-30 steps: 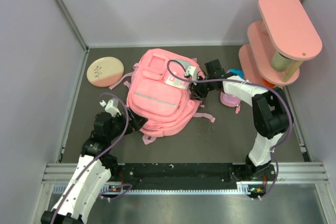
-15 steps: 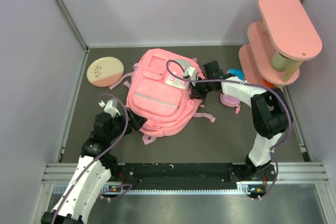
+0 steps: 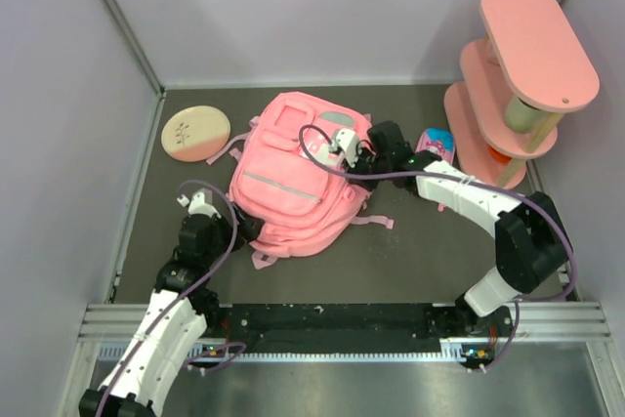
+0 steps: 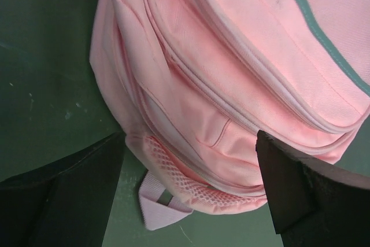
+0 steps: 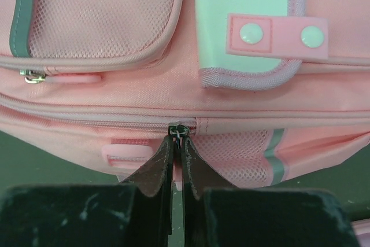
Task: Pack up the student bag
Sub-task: Unzip the student bag at the center of the board.
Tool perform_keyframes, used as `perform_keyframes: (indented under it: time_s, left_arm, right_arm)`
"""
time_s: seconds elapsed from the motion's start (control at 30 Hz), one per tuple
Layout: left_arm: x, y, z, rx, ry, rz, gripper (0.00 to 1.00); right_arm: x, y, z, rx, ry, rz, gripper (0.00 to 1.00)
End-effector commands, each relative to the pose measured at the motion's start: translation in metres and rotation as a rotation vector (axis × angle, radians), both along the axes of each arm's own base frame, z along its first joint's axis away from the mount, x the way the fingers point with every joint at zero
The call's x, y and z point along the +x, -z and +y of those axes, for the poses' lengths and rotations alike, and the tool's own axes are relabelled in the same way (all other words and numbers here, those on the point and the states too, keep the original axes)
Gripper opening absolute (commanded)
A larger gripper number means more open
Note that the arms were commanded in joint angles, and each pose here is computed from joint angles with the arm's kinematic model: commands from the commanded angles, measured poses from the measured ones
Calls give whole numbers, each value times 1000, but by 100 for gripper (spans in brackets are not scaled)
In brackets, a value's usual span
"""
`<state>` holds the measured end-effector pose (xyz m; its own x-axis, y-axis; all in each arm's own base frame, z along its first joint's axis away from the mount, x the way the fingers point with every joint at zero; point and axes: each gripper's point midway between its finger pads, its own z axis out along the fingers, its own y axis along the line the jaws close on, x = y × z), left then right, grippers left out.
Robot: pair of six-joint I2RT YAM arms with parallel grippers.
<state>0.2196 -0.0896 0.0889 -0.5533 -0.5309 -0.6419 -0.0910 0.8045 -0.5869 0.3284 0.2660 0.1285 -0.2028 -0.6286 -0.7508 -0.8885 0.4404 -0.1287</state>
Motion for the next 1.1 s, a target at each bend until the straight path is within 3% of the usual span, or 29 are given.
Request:
perform_keyframes:
  time_s: [0.0, 0.17, 0.2, 0.47, 0.57, 0.7, 0.73, 0.83, 0.93, 1.07]
  left_arm:
    - [13, -3, -13, -73, 38, -98, 99]
    - [7, 15, -23, -119, 75, -67, 97]
    - [6, 18, -23, -120, 80, -57, 97]
    - [9, 20, -27, -127, 98, -58, 96]
    - [10, 17, -30, -136, 110, -69, 92]
    - [9, 10, -38, -177, 147, -95, 79]
    - [8, 9, -41, -193, 158, -90, 71]
    - [8, 7, -46, -241, 164, -99, 52]
    - [10, 3, -47, -268, 157, -119, 41]
    - [10, 0, -45, -283, 138, -132, 22]
  right_arm:
    - [-17, -21, 12, 10, 13, -56, 0]
    - [-8, -9, -6, -96, 172, -80, 0]
    - [-4, -2, -22, -174, 231, -89, 0]
    - [-19, 3, -29, -289, 182, -41, 0]
    - [-31, 6, -21, -274, 129, 22, 0]
    - [-54, -7, 8, -201, 43, 89, 0]
    - [-60, -8, 14, -194, 17, 101, 0]
    - [-83, -2, 33, -240, -51, 162, 0]
    - [-100, 20, 44, -321, -97, 218, 0]
    - [-114, 33, 56, -315, -80, 286, 0]
